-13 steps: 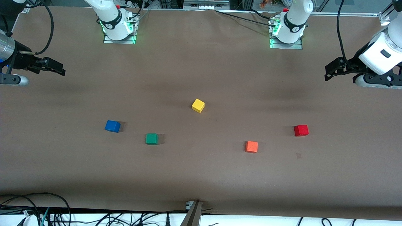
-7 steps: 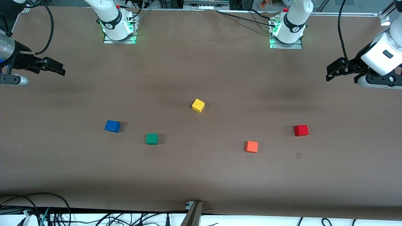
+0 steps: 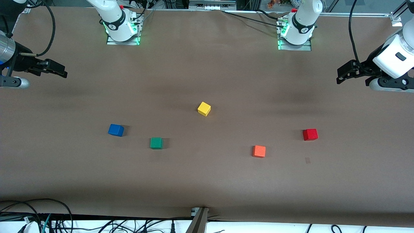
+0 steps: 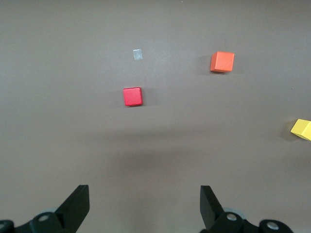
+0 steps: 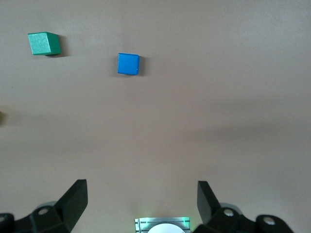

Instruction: Pass red block to right arm, stack on blue

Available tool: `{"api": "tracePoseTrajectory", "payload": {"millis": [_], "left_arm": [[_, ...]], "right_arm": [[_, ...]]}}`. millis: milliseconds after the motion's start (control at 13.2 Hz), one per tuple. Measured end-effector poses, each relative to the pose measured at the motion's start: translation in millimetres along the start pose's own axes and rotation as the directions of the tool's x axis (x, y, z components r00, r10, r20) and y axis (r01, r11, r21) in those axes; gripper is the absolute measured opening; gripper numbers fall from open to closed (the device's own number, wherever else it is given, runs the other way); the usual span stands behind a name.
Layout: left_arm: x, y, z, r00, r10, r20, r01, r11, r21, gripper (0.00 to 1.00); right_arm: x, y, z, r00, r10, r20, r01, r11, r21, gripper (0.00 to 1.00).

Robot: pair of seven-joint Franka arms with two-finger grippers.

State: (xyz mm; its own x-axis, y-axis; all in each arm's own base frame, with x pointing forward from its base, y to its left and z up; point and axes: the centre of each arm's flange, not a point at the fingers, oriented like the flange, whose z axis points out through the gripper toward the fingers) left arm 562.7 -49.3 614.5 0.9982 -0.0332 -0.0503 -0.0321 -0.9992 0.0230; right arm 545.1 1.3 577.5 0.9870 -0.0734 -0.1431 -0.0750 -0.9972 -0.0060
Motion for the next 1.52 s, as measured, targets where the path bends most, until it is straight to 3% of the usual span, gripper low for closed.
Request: {"api": "tracePoseTrajectory", "payload": {"millis": [1520], "left_arm": [[4.1, -2.7, 7.0, 1.000, 0.001, 0.011, -0.001, 1.000, 0.017, 1.00]], "right_arm": [[-0.1, 0.0, 0.1, 1.000, 0.000, 0.001, 0.000, 1.000, 0.000, 1.00]]}}
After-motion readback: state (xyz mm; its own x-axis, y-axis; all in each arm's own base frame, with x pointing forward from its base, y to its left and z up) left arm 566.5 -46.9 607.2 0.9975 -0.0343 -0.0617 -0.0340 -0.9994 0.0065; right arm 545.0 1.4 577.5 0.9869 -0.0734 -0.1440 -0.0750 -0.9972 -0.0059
